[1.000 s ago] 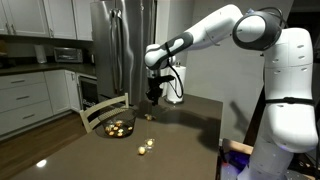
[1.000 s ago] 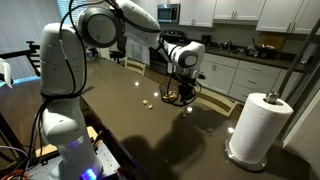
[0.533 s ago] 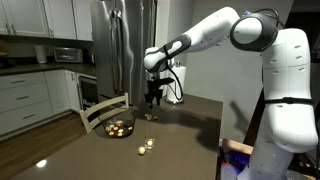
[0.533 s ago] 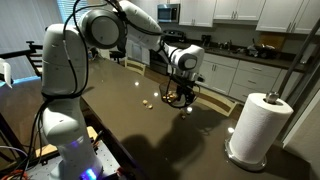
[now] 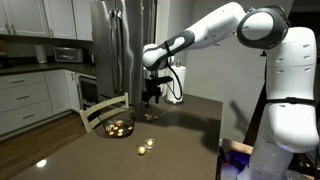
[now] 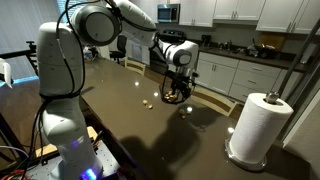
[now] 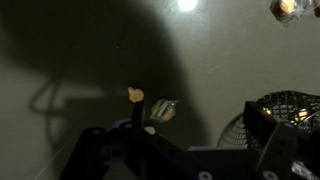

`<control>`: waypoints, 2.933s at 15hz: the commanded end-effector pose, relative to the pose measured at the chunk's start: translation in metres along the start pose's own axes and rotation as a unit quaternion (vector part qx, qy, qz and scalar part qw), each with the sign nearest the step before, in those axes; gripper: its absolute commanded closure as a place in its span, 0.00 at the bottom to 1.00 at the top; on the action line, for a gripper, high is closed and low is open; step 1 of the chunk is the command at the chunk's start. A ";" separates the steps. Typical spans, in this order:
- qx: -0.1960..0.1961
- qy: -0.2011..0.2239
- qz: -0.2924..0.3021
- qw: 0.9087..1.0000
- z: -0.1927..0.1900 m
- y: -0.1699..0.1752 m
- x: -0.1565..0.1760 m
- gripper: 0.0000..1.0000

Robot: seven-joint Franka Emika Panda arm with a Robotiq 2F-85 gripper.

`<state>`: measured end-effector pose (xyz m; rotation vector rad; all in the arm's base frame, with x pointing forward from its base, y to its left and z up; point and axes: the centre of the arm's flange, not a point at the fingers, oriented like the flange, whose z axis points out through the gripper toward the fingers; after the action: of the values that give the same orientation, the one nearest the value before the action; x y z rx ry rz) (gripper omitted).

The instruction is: Take the yellow object closest to you and move it away from you then move the right yellow object to the right of the black basket

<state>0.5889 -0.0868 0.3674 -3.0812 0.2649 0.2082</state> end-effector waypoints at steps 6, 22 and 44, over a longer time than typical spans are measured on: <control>0.004 -0.004 -0.081 0.997 -0.001 -0.039 -0.049 0.00; 0.007 -0.070 -0.220 0.973 0.064 -0.112 -0.083 0.00; -0.033 0.016 -0.254 0.967 0.126 -0.138 -0.097 0.85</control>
<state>0.5139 0.0645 0.2577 -3.0727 -0.5429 0.1380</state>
